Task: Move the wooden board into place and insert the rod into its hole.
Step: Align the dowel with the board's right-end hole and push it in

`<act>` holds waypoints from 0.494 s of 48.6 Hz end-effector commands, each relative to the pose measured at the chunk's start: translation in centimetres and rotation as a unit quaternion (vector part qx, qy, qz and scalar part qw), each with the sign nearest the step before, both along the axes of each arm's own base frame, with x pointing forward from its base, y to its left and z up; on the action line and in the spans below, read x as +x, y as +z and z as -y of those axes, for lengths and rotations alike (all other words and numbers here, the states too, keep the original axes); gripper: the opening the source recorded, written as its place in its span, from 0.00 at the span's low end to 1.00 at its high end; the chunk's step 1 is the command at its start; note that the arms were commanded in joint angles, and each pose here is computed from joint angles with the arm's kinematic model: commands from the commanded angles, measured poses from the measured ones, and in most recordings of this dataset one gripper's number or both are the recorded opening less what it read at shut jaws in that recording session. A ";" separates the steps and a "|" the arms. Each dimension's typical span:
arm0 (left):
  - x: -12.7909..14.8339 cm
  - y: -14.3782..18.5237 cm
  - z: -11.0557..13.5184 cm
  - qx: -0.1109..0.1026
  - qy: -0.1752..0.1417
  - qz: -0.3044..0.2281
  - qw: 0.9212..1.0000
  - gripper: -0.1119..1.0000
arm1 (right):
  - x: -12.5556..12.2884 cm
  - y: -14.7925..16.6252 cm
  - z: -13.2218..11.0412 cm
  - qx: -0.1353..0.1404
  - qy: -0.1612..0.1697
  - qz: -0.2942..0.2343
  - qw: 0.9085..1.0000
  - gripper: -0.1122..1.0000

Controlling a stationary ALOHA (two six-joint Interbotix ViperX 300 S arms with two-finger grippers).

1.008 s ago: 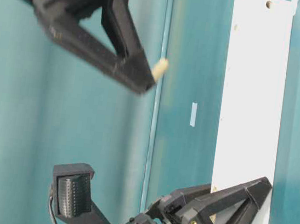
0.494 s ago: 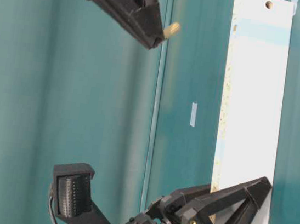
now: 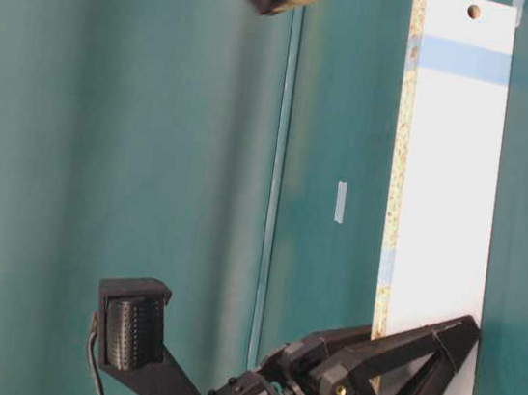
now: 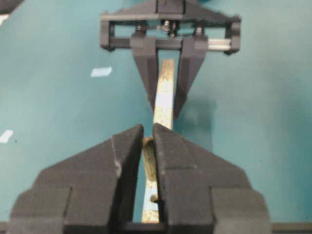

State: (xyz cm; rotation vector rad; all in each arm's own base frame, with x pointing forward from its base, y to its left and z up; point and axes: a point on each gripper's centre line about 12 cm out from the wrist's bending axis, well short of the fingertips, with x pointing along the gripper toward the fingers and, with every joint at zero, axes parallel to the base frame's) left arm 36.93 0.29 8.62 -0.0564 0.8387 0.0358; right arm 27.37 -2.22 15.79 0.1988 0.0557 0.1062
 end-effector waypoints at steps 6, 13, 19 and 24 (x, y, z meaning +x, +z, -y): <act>0.7 1.0 0.1 -0.003 0.001 0.017 1.000 0.31 | 0.8 -0.4 0.1 -0.010 0.003 0.014 1.000 0.21; 0.5 0.9 0.1 -0.003 0.002 0.010 1.000 0.31 | 1.1 -1.3 0.1 -0.011 0.006 0.011 1.000 0.21; 0.3 0.7 0.1 -0.004 0.002 0.005 1.000 0.31 | 1.4 -2.1 0.2 -0.006 0.007 0.008 1.000 0.21; 0.3 0.7 0.1 -0.004 0.002 0.004 1.000 0.31 | 1.7 -2.5 0.2 -0.002 0.009 0.007 1.000 0.21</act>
